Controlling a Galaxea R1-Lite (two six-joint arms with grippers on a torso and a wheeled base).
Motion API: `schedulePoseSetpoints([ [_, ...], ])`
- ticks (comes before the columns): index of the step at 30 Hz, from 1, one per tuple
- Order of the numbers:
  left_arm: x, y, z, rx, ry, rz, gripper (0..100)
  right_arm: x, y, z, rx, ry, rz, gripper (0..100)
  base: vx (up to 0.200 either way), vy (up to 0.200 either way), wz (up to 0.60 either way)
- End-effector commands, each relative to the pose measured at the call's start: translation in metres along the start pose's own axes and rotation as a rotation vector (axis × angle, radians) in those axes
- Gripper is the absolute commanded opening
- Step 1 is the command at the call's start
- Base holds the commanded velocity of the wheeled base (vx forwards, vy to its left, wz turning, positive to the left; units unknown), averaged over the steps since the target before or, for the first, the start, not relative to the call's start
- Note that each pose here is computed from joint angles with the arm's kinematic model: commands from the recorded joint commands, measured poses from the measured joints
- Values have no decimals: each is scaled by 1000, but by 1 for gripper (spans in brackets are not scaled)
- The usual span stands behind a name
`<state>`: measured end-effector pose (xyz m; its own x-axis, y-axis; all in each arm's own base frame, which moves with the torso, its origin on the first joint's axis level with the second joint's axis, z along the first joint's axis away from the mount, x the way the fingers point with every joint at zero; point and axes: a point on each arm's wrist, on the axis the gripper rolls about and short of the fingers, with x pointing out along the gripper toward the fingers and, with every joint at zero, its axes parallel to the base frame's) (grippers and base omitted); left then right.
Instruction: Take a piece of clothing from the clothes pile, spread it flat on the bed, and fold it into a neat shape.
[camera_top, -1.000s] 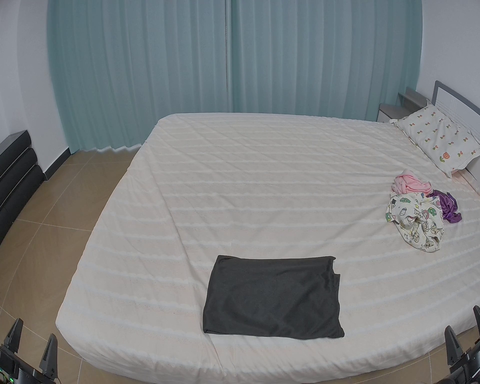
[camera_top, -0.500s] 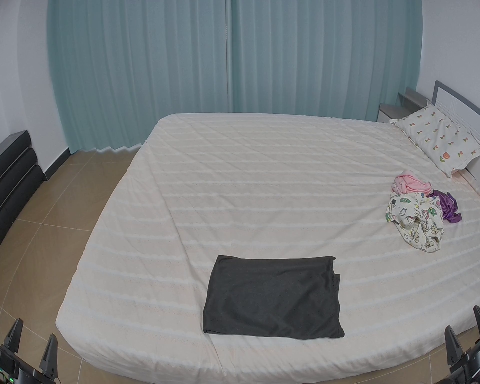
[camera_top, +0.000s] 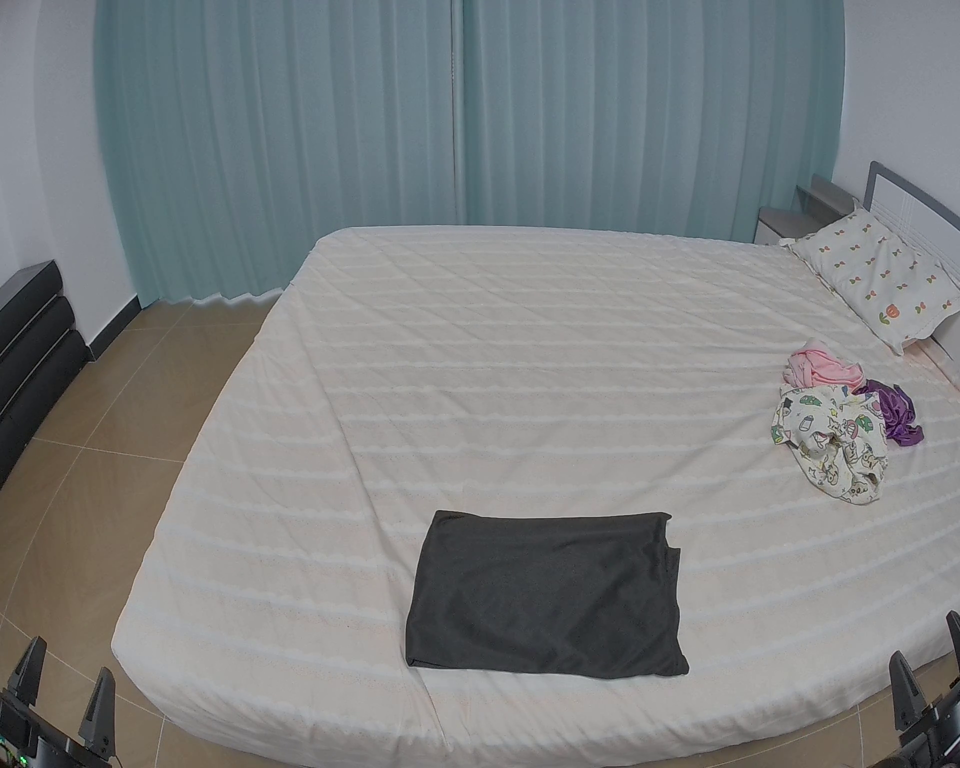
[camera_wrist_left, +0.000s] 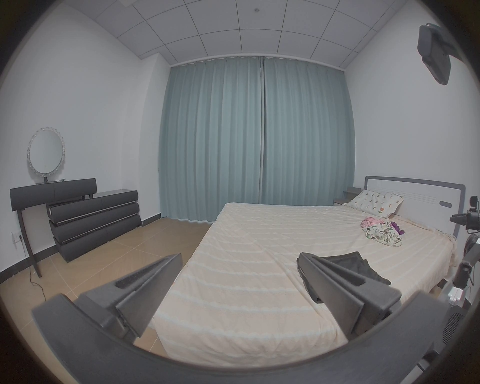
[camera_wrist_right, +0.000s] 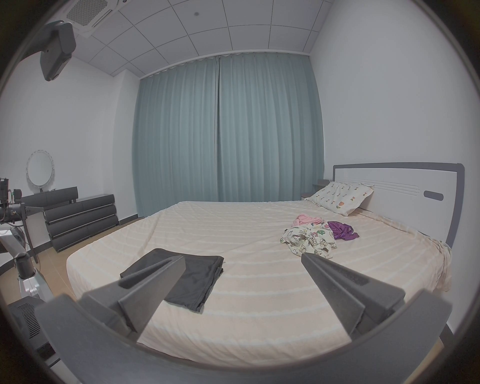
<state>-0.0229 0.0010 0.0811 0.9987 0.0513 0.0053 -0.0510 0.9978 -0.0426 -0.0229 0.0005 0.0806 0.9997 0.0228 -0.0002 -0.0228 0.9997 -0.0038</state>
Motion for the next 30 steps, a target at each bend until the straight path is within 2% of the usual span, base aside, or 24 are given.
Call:
schedulePoseSetpoints([
  [1, 0, 0, -5, 0, 5, 1, 100, 0, 0, -5, -2, 3, -1, 100, 0, 0, 0],
  [30, 0, 0, -5, 0, 5, 1, 100, 0, 0, -5, -1, 3, -1, 100, 0, 0, 0],
])
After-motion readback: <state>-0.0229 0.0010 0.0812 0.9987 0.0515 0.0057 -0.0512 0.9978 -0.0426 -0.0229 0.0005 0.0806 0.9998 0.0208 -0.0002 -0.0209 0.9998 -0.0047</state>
